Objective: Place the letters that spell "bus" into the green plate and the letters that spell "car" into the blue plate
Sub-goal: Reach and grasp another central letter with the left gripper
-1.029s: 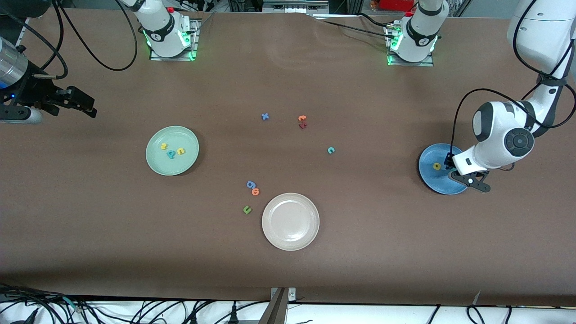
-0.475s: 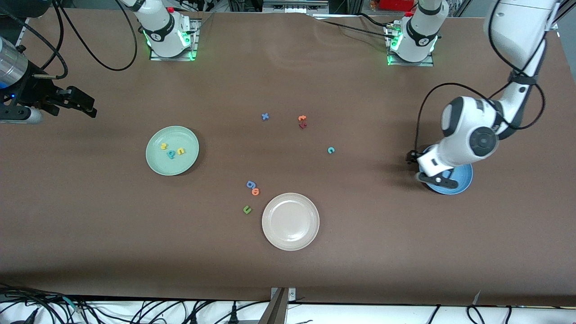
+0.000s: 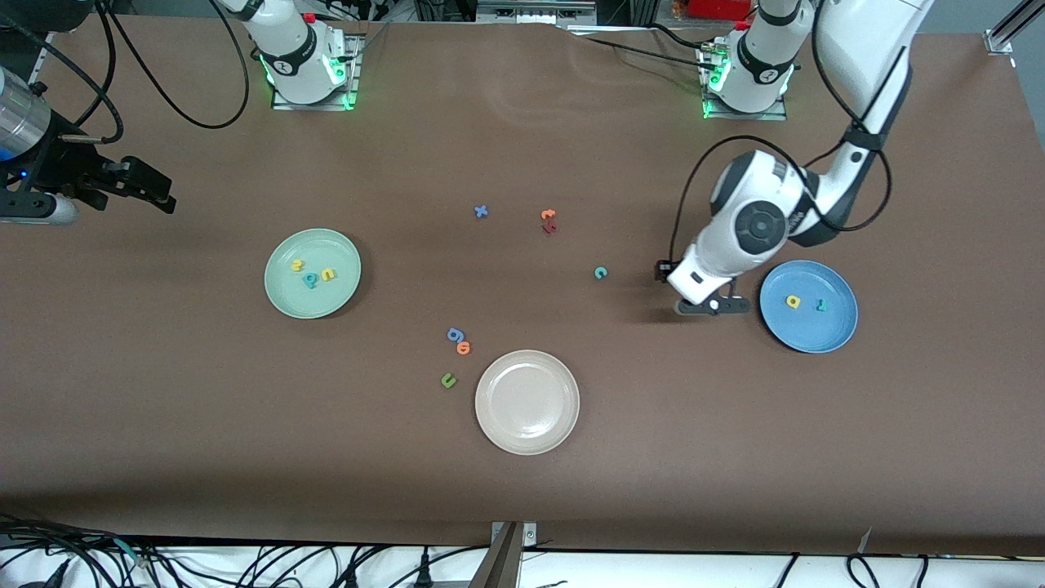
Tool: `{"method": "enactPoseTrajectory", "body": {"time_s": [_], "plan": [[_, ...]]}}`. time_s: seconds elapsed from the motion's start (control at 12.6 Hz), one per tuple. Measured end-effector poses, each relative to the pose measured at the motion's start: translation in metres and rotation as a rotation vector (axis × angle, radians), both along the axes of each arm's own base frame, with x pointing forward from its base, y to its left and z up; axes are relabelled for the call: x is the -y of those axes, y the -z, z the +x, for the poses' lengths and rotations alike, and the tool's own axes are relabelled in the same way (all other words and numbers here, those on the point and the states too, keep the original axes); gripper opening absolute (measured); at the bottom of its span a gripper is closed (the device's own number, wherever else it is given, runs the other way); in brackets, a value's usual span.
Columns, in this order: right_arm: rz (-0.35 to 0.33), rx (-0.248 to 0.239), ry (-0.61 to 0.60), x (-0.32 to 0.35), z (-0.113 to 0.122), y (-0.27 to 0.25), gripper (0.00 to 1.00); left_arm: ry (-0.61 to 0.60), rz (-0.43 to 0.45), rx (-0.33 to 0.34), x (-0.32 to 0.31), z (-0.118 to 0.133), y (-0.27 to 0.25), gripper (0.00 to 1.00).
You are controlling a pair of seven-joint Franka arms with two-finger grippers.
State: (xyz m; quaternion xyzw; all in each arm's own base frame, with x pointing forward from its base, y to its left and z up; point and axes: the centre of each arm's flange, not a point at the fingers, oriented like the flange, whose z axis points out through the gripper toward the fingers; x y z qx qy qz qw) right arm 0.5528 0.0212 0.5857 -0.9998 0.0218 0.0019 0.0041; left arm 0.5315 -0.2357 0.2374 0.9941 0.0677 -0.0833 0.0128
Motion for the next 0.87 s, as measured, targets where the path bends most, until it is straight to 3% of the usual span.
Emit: {"method": "enactPoseTrajectory", "body": {"time_s": [0.55,0.87], "plan": [[0.0,0.0,0.0,0.0,0.0,0.0,1.0,-0.309,0.002,0.003,0.094,-0.011,0.015,0.74],[0.0,0.0,-0.001,0.0,0.0,0.0,1.0,-0.363,-0.017,0.0,0.106,-0.013,0.038,0.74]]}}
